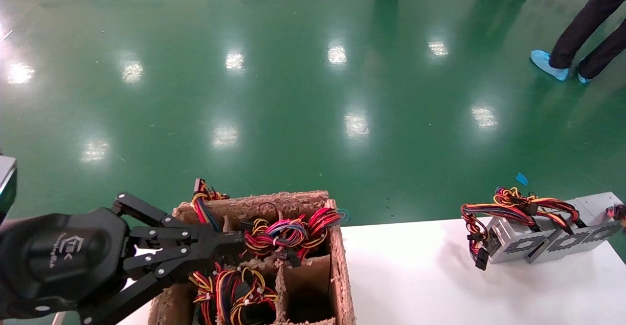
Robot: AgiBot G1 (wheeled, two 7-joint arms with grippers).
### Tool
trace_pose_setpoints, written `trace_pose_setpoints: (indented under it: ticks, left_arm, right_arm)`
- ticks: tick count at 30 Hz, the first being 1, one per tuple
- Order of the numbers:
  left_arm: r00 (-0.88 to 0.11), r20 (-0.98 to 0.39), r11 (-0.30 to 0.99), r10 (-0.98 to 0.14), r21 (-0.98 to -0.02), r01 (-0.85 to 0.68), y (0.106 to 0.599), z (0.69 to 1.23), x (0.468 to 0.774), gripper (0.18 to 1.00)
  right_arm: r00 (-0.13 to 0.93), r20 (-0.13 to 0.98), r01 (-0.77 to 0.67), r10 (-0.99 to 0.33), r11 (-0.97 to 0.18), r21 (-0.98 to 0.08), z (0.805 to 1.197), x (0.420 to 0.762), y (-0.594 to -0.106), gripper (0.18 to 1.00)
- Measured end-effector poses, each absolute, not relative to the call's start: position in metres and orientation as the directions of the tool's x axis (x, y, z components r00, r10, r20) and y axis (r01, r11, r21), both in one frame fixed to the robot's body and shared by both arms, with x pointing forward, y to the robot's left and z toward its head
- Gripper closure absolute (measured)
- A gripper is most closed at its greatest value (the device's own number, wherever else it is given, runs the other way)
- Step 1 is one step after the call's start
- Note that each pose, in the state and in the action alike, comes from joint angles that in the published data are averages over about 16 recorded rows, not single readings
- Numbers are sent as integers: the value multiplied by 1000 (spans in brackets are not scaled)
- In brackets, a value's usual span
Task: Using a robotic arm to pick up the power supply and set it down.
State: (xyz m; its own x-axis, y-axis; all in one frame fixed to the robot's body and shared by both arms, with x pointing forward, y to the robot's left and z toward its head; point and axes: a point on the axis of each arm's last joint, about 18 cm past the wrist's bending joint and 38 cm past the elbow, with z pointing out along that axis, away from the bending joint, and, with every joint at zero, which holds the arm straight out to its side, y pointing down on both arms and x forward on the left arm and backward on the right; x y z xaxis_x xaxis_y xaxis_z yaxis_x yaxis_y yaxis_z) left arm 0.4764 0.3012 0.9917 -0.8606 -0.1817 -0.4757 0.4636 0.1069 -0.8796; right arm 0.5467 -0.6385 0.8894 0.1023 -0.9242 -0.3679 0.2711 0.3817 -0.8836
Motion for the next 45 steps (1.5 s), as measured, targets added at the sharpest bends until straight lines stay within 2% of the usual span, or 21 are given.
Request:
trace_pose_setpoints:
  ticks: [15,21,27,34,45]
  left_arm:
    - [-861,-476,107,-182,-880,464,301,992,476,993]
    - [-861,-476,107,-182,-880,464,301,992,476,993]
    - [-861,-476,107,-182,-880,464,301,992,476,993]
    - [-861,-476,107,-182,-880,464,301,992,476,993]
    - [-861,-476,107,-182,-880,464,301,992,476,988]
  right_arm:
    - [163,-317,298,-934,353,-887,905,544,-628,354]
    - [221,-283,303,-933,342,-890,912,547,-613,268]
    - [325,-247,288,-913,344,-894,920,555,-584,213]
    - [481,-200,257,-853,356,-899,933,564,-537,185]
    - [693,-79,229,-716,323,-918,956,561,-463,179]
